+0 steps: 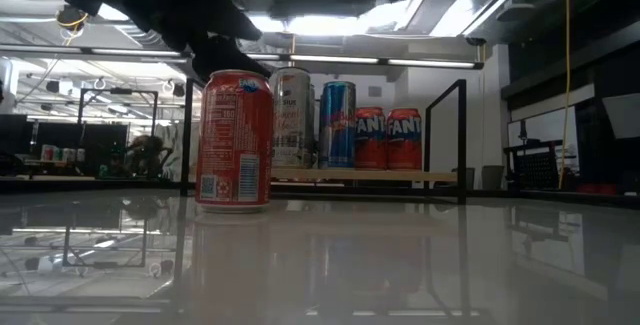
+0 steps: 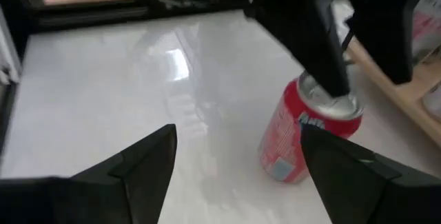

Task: Place canned beverage on shelf
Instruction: Put the red soda can on the shelf

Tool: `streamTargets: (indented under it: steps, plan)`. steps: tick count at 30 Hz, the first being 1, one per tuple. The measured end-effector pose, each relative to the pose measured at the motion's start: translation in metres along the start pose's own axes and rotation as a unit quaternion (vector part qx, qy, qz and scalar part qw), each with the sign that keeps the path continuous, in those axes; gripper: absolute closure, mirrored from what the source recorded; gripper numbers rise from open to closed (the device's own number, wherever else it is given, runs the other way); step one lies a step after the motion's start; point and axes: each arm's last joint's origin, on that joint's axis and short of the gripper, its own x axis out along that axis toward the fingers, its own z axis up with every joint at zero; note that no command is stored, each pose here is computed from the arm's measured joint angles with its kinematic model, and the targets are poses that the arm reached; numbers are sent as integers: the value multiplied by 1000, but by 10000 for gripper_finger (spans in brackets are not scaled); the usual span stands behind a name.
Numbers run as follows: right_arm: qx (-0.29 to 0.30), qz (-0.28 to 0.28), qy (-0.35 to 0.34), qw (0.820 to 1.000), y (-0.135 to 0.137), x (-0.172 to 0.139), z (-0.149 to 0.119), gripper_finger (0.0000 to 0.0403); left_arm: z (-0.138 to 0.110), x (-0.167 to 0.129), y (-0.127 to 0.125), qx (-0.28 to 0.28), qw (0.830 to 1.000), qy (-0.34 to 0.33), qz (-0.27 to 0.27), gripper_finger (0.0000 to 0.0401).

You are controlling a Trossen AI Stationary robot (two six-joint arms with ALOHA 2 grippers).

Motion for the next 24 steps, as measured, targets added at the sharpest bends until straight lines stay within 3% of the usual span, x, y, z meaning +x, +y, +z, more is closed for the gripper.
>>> streamTargets:
  steps: [6, 17, 24]
  plan:
    - [10, 7, 2, 1000, 6, 20, -14, 100, -4, 0, 2, 2, 1000, 21, 7, 51]
    - [16, -4, 25, 1000, -6, 61, -29, 100, -6, 0, 2, -14, 999, 34, -1, 51]
    - [16, -19, 23, 999, -11, 65, -28, 100, -11, -1, 3, -29, 998, 58, 4, 51]
